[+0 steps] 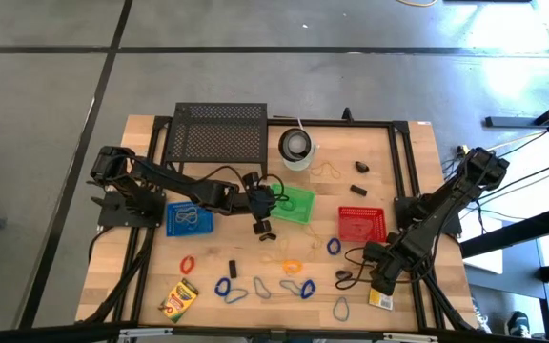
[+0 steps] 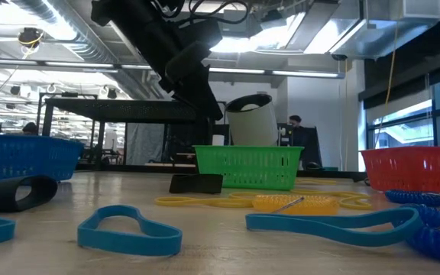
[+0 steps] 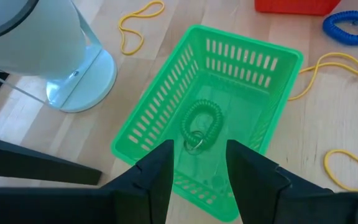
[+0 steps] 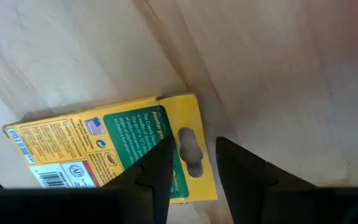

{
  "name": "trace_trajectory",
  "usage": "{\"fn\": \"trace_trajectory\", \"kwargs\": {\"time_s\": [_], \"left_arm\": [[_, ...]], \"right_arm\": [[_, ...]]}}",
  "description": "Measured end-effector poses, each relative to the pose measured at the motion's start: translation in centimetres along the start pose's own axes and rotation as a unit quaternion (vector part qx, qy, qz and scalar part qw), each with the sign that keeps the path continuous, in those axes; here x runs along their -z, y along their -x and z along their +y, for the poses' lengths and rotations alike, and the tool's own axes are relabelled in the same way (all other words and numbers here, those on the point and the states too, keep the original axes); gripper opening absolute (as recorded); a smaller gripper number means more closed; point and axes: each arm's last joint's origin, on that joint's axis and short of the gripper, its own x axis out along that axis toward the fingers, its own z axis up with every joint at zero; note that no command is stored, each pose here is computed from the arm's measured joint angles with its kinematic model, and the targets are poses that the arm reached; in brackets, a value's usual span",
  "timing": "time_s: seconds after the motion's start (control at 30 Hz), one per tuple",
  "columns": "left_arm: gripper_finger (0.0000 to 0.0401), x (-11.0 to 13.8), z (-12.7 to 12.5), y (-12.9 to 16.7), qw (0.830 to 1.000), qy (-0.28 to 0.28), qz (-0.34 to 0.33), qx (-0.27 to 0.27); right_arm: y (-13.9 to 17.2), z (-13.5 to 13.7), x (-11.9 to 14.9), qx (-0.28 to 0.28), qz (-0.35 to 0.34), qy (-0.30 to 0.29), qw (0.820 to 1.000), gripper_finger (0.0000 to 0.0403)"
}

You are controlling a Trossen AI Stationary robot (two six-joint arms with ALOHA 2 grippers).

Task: Pick & Place Office Desk Supplies
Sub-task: Put the crayon box into the red bin

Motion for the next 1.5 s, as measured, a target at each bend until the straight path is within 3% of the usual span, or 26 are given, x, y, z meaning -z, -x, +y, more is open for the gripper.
{"fn": "trace_trajectory", "kwargs": {"time_s": [0.43, 0.8, 1.07, 1.37, 1.5], "left_arm": [[0.0141, 0.0, 0.0, 0.0, 1.000, 0.000, 0.000, 0.000], [0.0141, 0.0, 0.0, 0.0, 1.000, 0.000, 0.000, 0.000], [0.0141, 0.0, 0.0, 0.0, 1.000, 0.000, 0.000, 0.000], [0.0141, 0.0, 0.0, 0.0, 1.000, 0.000, 0.000, 0.000], [0.0141, 0.0, 0.0, 0.0, 1.000, 0.000, 0.000, 0.000]], "right_arm": [[-0.1, -0.1, 0.1, 0.001, 0.008, 0.019, 1.000, 0.0019], [-0.1, -0.5, 0.2, 0.021, 0.017, -0.002, 1.000, 0.0048], [-0.1, -0.4, 0.2, 0.017, 0.016, 0.019, 1.000, 0.0006], [0.6, -0.3, 0.2, -0.001, 0.012, 0.027, 1.000, 0.0003], [2.3, 0.4, 0.3, -0.025, -0.031, 0.042, 0.998, 0.0003]]}}
